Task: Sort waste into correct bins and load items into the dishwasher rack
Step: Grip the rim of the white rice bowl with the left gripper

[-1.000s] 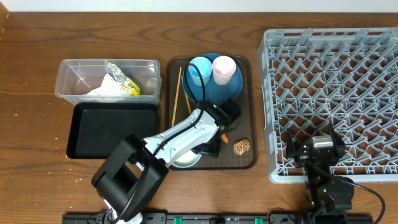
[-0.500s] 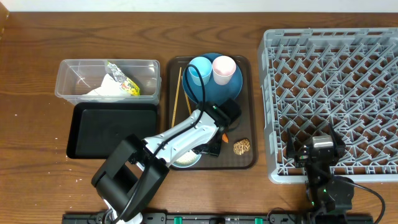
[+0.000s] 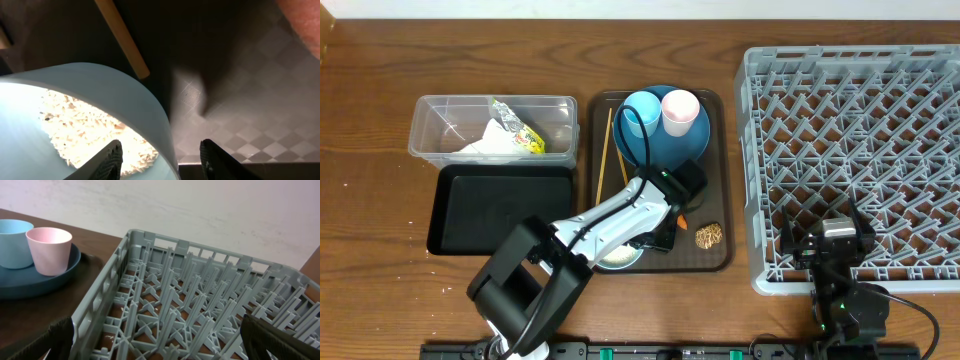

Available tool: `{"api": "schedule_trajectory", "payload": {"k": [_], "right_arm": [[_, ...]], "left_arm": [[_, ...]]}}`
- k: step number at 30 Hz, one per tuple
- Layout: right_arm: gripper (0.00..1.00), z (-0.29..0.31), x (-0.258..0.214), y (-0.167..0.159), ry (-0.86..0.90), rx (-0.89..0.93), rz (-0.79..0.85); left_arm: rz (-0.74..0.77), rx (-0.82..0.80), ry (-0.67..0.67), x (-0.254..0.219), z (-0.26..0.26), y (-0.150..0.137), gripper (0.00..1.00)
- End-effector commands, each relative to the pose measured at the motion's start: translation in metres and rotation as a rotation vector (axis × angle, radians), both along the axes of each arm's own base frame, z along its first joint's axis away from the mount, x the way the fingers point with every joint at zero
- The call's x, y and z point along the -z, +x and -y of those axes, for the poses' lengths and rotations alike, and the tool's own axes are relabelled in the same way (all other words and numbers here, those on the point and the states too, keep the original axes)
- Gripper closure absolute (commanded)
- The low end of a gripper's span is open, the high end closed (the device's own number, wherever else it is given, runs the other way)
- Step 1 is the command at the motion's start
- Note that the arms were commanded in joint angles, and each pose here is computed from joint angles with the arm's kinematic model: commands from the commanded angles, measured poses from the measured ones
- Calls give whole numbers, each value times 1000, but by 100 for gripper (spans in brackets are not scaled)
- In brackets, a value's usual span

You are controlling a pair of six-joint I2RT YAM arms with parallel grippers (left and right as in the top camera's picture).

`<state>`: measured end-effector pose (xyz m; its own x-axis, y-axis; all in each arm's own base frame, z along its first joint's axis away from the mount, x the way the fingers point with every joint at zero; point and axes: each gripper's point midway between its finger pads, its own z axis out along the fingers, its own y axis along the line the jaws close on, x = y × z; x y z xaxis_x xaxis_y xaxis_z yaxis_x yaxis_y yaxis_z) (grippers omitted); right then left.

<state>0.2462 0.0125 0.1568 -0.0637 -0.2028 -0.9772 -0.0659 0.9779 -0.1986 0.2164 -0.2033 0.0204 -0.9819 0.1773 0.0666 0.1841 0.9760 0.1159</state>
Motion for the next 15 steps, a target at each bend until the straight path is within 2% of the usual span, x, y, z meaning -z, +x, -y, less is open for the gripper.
{"api": "schedule_trajectory", "payload": {"k": [1, 3, 8, 15], "right_arm": [[1, 1, 1, 0, -6, 3, -3], [1, 1, 1, 0, -6, 3, -3], [1, 1, 1, 0, -6, 3, -3], [1, 1, 1, 0, -6, 3, -3]], "left_arm": [[-44, 10, 27, 13, -4, -6, 49], [-55, 18, 24, 16, -3, -7, 52], [-55, 17, 25, 16, -3, -7, 68], [-54, 13, 25, 13, -3, -5, 69]]}}
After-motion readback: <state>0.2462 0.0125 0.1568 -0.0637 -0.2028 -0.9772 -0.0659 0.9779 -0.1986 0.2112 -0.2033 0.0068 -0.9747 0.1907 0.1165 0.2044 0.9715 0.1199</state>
